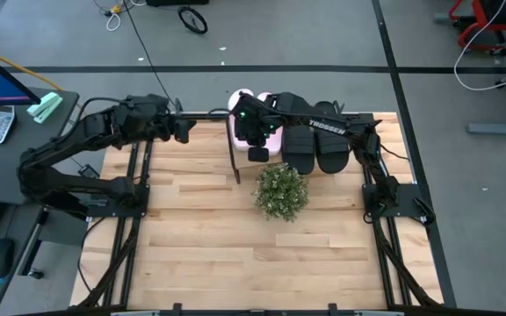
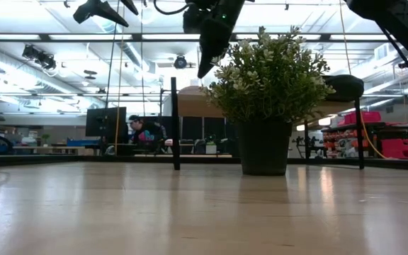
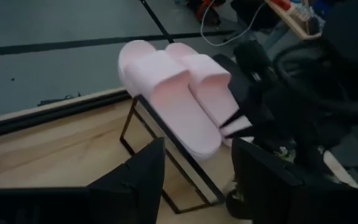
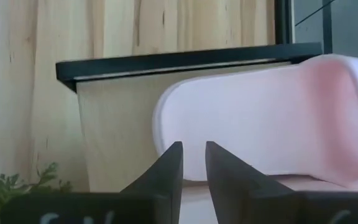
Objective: Pick and place slides into the shelf
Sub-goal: Put the pink slipper on the shelf
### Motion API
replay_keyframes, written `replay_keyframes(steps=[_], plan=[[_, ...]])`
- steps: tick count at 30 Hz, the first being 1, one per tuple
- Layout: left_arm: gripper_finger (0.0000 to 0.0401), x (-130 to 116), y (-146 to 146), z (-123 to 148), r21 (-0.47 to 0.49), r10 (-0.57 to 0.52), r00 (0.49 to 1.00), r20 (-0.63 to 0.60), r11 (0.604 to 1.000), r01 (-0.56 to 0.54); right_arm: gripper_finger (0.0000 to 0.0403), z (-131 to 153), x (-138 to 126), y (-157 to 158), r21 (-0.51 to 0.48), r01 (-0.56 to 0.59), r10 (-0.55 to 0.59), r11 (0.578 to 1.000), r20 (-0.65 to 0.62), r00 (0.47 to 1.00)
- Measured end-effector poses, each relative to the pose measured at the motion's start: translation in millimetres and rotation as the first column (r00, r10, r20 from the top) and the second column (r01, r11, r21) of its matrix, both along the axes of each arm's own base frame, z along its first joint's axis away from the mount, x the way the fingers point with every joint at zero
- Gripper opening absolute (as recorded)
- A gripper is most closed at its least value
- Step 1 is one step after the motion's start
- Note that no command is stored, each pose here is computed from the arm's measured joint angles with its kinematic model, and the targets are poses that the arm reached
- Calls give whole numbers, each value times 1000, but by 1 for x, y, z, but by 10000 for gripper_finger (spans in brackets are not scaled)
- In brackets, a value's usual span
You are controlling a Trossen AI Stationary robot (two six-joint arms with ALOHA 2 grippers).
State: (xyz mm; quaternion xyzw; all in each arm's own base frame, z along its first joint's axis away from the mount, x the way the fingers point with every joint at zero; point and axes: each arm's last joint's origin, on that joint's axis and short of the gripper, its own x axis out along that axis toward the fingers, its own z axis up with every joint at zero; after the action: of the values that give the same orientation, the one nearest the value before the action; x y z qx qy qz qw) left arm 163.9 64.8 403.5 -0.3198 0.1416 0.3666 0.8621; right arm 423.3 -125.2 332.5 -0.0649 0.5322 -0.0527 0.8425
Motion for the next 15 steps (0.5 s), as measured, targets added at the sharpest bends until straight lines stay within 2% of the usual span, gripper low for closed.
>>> replay_keyframes(steps=[6,12,15], plan=[[189,-11,-21,-15,-9,2,999,45,1000,-2,80,0,-2,0,-2,-12,12,1000,-15,1000],[188,-19,-39,-36,31,-82,972,219,997,77,98,-1,-4,1,5,-16,16,1000,-38,999],[181,-20,-45,-52,50,-110,961,252,994,100,108,-1,-5,3,5,-33,34,999,-52,998]])
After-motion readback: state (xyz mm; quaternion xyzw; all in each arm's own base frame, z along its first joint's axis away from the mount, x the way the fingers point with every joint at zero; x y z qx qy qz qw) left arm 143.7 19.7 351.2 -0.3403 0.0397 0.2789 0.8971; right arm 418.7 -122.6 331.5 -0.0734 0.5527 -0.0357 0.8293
